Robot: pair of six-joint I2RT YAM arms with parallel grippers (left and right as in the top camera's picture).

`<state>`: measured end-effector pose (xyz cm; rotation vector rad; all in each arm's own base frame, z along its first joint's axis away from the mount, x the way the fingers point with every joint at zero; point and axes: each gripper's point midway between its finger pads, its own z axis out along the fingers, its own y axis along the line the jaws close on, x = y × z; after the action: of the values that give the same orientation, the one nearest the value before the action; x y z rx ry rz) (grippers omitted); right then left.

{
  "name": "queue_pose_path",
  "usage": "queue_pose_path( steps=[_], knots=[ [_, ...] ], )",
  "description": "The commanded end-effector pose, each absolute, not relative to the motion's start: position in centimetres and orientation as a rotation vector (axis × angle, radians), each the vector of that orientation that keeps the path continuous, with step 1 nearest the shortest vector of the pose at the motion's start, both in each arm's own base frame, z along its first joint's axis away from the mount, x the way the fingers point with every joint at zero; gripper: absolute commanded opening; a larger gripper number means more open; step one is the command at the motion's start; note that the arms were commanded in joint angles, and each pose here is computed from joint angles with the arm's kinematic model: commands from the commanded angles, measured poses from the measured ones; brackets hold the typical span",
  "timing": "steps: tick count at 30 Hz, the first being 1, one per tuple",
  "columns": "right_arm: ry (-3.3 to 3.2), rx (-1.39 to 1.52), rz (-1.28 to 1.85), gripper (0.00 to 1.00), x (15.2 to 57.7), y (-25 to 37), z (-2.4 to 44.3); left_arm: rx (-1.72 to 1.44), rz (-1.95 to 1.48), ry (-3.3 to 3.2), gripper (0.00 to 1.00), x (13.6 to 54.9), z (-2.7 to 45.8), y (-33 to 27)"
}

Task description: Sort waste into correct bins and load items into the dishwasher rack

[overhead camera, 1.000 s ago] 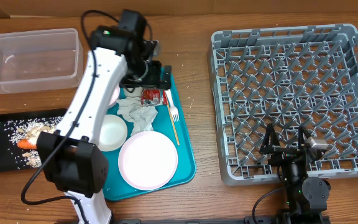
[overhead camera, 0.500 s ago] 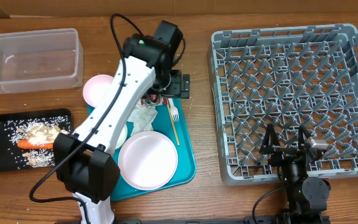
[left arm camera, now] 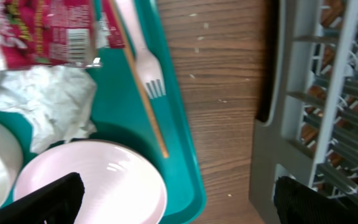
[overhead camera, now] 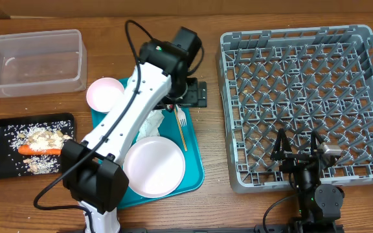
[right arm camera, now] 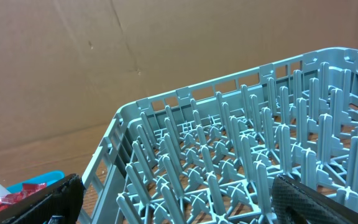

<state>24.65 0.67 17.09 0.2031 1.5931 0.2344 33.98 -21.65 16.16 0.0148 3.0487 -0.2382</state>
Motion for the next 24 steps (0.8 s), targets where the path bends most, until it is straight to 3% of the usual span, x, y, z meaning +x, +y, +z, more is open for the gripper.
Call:
queue_pose_path(
  steps=[1, 13, 24],
  knots=[
    [1.587, 0.189, 0.238, 1.00, 24.6, 0.9, 17.0, 0.054, -0.213, 3.050, 1.00, 33.2, 15.4, -23.4],
    [1.587, 0.189, 0.238, 1.00, 24.6, 0.9, 17.0, -0.077, -0.049, 3.016, 1.00, 33.9, 15.1, -21.5],
    [1.587, 0.189, 0.238, 1.00, 24.6, 0.9, 17.0, -0.593, 0.275, 3.021, 1.00, 33.7, 15.6, -11.2]
  ],
)
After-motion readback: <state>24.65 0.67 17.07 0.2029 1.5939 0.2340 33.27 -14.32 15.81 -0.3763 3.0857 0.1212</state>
